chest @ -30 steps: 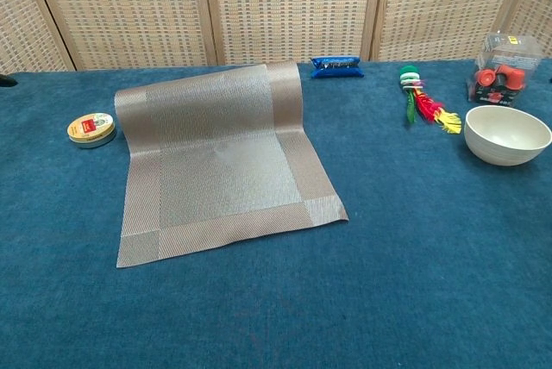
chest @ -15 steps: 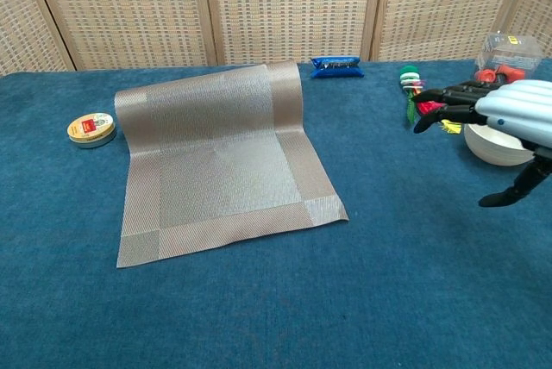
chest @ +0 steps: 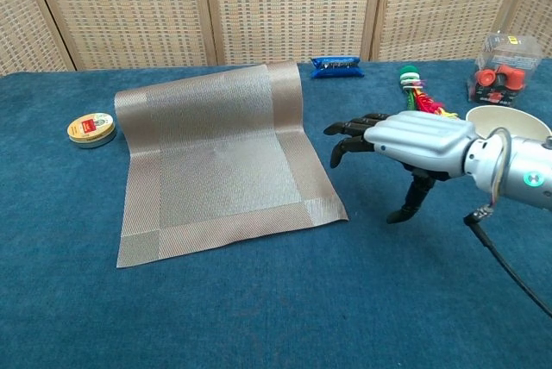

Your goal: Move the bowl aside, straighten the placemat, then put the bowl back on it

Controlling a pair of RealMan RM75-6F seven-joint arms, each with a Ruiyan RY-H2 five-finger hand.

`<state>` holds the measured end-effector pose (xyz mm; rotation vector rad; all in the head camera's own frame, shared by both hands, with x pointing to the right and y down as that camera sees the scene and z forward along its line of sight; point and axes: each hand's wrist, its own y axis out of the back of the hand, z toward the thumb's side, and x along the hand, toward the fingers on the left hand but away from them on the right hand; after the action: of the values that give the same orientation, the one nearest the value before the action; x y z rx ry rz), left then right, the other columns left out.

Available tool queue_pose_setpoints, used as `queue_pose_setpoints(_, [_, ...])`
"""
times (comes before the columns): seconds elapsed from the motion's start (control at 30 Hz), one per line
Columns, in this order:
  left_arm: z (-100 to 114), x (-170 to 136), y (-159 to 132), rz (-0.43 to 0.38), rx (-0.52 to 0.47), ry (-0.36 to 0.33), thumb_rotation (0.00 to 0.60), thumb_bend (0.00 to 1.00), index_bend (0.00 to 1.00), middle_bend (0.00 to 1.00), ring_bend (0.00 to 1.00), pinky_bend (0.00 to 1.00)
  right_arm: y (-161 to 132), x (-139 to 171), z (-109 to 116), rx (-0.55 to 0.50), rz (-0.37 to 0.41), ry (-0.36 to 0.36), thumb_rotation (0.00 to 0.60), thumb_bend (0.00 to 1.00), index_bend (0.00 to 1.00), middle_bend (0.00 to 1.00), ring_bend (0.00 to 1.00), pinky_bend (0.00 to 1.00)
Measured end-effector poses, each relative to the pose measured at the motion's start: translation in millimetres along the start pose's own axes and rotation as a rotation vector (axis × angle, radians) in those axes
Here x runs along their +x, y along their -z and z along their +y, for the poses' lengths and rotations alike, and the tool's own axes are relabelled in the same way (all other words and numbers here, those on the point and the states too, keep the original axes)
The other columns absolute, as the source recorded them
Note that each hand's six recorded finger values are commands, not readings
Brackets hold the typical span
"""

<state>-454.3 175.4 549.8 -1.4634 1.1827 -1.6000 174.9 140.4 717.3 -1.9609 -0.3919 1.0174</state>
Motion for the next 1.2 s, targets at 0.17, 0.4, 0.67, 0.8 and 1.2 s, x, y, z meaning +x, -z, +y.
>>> queue_pose_setpoints(0.17, [-1.5, 1.4, 1.2, -0.003, -0.016, 0.015, 0.600, 0.00, 0.00, 0.00, 0.00, 0.00, -10.6, -19.2, -5.8, -0.010, -0.011, -0.005, 0.600, 0.00, 0.28, 0.00, 0.00, 0.00])
queue_pose_setpoints(0.4, [-0.8, 3.4, 1.9, -0.007, -0.031, 0.023, 0.600, 0.00, 0.00, 0.00, 0.00, 0.00, -20.9, -32.5, -9.9, -0.022, -0.016, -0.018, 0.600, 0.00, 0.28, 0.00, 0.00, 0.00])
queue_pose_setpoints(0.67, [0.8, 3.4, 3.4, -0.009, -0.046, 0.030, 0.600, 0.00, 0.00, 0.00, 0.00, 0.00, -28.2, -42.2, -17.8, -0.001, -0.020, -0.029, 0.600, 0.00, 0.28, 0.00, 0.00, 0.00])
queue_pose_setpoints(0.8, [0.7, 3.5, 2.8, -0.013, -0.050, 0.033, 0.600, 0.00, 0.00, 0.00, 0.00, 0.00, -28.1, -45.5, -16.4, 0.002, -0.025, -0.022, 0.600, 0.09, 0.29, 0.00, 0.00, 0.00])
queue_pose_setpoints(1.2, [-0.3, 3.5, 1.9, -0.024, -0.059, 0.044, 0.600, 0.00, 0.00, 0.00, 0.00, 0.00, -34.2, -54.0, -9.6, -0.026, -0.021, 0.027, 0.600, 0.56, 0.32, 0.00, 0.00, 0.00])
